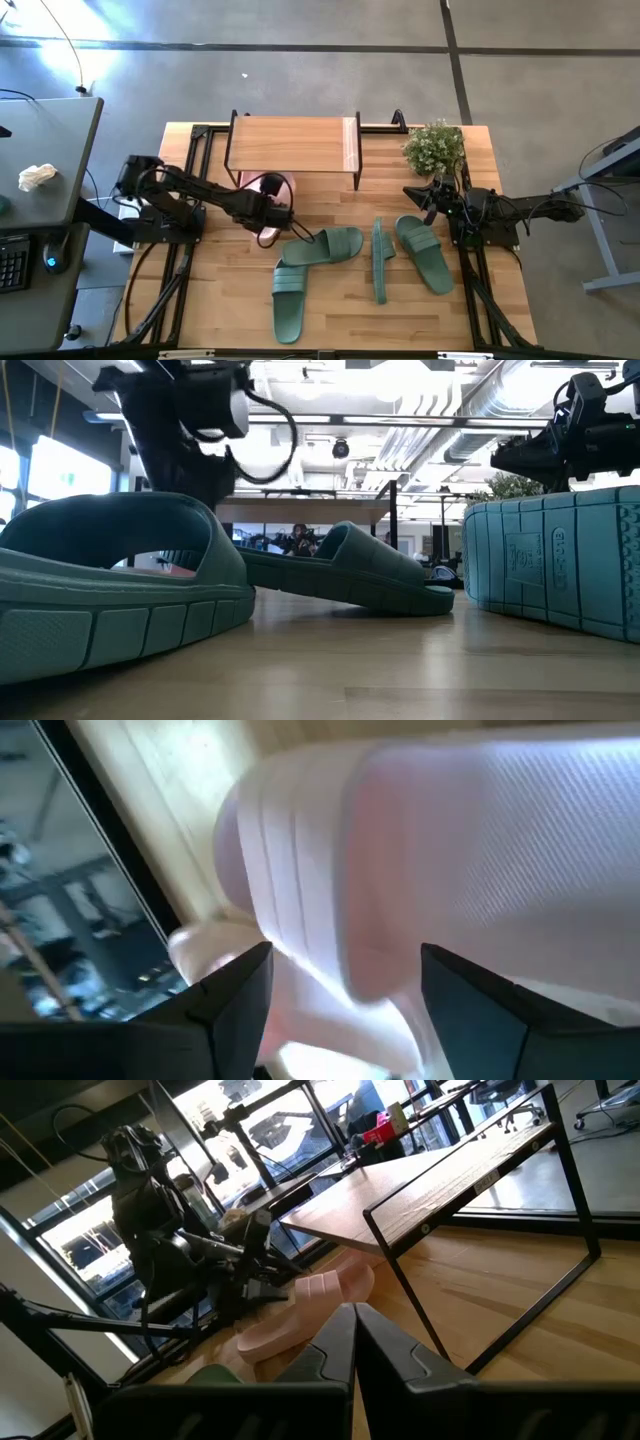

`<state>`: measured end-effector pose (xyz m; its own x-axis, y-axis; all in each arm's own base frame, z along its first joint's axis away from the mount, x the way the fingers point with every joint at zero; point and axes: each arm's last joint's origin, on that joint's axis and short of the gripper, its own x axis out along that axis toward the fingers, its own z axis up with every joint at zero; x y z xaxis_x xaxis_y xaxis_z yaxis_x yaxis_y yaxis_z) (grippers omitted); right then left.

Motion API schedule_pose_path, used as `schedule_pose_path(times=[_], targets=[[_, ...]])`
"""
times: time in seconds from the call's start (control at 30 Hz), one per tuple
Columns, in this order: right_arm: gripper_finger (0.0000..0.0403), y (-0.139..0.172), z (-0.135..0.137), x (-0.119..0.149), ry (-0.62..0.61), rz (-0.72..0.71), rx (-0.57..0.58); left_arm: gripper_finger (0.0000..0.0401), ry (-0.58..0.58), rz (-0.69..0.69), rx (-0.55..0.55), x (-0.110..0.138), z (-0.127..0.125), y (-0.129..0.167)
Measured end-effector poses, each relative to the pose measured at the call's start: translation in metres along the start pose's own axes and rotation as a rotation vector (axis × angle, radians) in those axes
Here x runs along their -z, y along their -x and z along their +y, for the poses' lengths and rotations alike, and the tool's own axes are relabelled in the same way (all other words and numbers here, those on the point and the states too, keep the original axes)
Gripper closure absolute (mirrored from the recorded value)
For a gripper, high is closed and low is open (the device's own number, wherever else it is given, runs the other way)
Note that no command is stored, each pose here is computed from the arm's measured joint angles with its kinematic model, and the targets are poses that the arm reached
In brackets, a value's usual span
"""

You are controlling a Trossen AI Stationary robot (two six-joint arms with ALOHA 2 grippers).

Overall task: Pick and place slides into the shelf
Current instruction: Put the right white slipper on the bottom shelf

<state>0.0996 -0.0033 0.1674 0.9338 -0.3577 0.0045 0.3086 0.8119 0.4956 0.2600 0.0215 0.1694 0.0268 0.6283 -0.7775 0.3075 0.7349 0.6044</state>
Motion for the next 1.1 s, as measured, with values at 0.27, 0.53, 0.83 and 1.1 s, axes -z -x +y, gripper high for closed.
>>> schedule_pose_path(times=[0.27, 0.53, 0.83, 1.1], targets=[[0.0403, 0.0, 0.0, 0.0, -0.001, 0.004, 0.0, 0.0182, 0.115, -0.068, 0.198, 0.01, 0.028, 0.048], [0.0403, 0.0, 0.0, 0.0, 0.0, 0.006, -0.004, 0.0245, 0.036, -0.477, 0.775, 0.008, 0.021, 0.1], [0.0403, 0.0, 0.0, 0.001, 0.002, 0.009, -0.005, 0.0393, -0.027, -0.386, 0.7, 0.005, -0.049, 0.111], [0.0403, 0.0, 0.0, 0.001, 0.003, 0.01, -0.004, 0.0398, 0.178, -0.307, 0.545, 0.008, -0.089, 0.074]])
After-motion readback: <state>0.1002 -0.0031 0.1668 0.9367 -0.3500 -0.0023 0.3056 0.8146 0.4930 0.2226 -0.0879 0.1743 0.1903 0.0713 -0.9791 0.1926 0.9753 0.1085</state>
